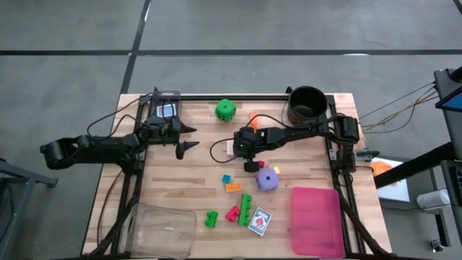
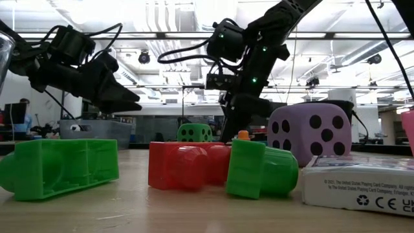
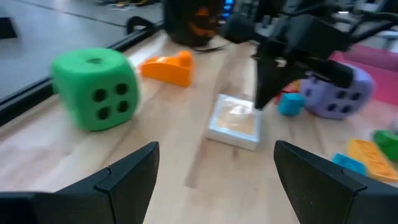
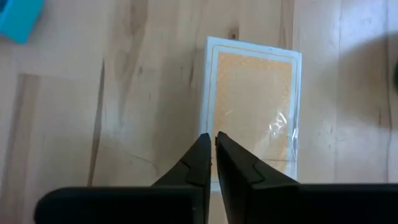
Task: Pick & Place Toys
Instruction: Put the orange deck of cards into the black bin
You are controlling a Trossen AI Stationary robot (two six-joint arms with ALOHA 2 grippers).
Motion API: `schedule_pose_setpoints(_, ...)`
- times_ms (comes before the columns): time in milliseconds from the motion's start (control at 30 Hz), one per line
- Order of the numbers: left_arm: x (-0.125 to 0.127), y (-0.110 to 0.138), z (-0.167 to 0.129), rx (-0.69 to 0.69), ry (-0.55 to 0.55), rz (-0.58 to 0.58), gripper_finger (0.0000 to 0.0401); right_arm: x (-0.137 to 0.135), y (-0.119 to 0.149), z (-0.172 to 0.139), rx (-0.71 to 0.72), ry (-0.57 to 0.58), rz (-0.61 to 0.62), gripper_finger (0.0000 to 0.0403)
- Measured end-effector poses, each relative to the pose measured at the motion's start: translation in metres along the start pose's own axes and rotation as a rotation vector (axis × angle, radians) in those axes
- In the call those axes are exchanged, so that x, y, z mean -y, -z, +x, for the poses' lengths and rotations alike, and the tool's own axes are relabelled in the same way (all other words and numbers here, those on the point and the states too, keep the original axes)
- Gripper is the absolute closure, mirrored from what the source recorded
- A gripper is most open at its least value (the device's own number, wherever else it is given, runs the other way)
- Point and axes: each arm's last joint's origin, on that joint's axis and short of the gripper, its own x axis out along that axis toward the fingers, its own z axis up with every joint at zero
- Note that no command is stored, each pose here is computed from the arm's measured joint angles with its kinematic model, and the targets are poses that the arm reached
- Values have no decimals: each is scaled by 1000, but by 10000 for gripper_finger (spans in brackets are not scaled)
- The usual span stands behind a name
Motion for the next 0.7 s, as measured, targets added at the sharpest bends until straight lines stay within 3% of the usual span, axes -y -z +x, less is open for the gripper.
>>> schedule_pose_setpoints(167,5,-4,2,35,32,24,83,2,-12,-5,131,-12,47,373)
schedule_pose_setpoints(267,7,-4,2,41,36,29,84,4,-22,-8,231,-20,82,344)
schedule_pose_setpoints(400,7,-4,2,35,35,40,84,2,-31,-12,334,-66,100,269)
schedule_pose_setpoints(600,7,-4,2,33,37,53,84,-4,-42,-18,457,-168,79,124)
schedule_pose_setpoints(700,7,-4,2,33,37,61,84,-13,-53,-23,617,-236,37,65)
